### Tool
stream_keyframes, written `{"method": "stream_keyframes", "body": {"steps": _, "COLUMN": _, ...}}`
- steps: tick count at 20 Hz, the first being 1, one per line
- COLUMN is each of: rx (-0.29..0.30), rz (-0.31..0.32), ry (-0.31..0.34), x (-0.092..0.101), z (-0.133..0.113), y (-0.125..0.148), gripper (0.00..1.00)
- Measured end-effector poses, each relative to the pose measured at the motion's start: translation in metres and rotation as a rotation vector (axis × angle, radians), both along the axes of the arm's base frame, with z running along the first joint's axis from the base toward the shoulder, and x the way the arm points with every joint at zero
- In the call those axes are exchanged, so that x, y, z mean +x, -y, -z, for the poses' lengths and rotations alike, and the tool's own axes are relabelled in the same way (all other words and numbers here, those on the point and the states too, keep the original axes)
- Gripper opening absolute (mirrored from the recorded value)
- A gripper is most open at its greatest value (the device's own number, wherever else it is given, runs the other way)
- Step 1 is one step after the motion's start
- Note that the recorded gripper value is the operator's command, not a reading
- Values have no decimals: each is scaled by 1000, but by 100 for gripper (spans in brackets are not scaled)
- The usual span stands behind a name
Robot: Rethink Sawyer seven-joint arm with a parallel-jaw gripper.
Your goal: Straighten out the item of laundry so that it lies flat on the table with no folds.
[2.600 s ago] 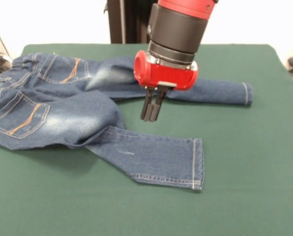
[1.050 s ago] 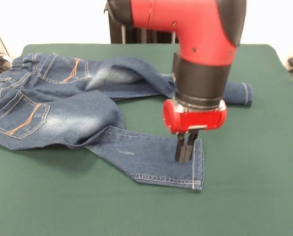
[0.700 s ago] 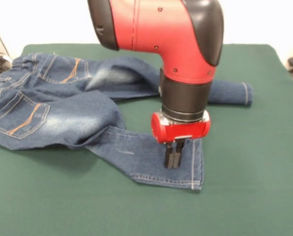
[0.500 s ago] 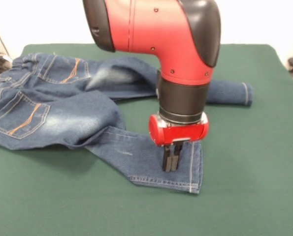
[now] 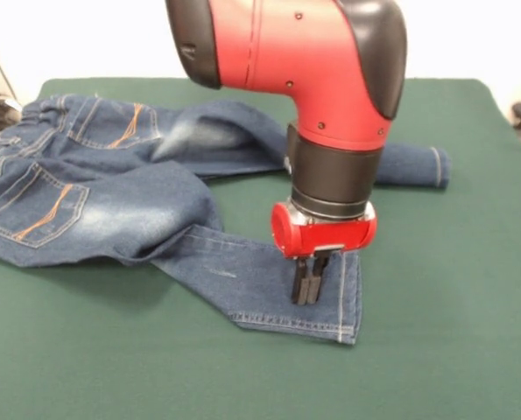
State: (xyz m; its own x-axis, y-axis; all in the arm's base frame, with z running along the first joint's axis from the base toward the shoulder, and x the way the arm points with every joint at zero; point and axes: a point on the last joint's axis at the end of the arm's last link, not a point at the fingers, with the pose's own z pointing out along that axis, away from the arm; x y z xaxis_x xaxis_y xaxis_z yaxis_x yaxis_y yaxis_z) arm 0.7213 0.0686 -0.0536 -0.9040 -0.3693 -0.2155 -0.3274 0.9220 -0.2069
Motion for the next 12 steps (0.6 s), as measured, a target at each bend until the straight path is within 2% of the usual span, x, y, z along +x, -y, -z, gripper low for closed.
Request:
{"method": "stream_keyframes", "body": {"steps": 8, "rx": -46, "rz": 4, "ry": 31, "x": -8, "z": 1, "y": -12, "gripper": 0}}
{"method": "stream_keyframes", "body": {"steps": 11, "rx": -47, "rz": 50, "ry": 47, "x": -16, "z": 2, "y": -24, "gripper": 0}}
{"method": "stream_keyframes", "body": {"steps": 12, "rx": -40, "rz": 93, "ry": 50, "x": -22, "z": 2, "y": -33, "gripper": 0}}
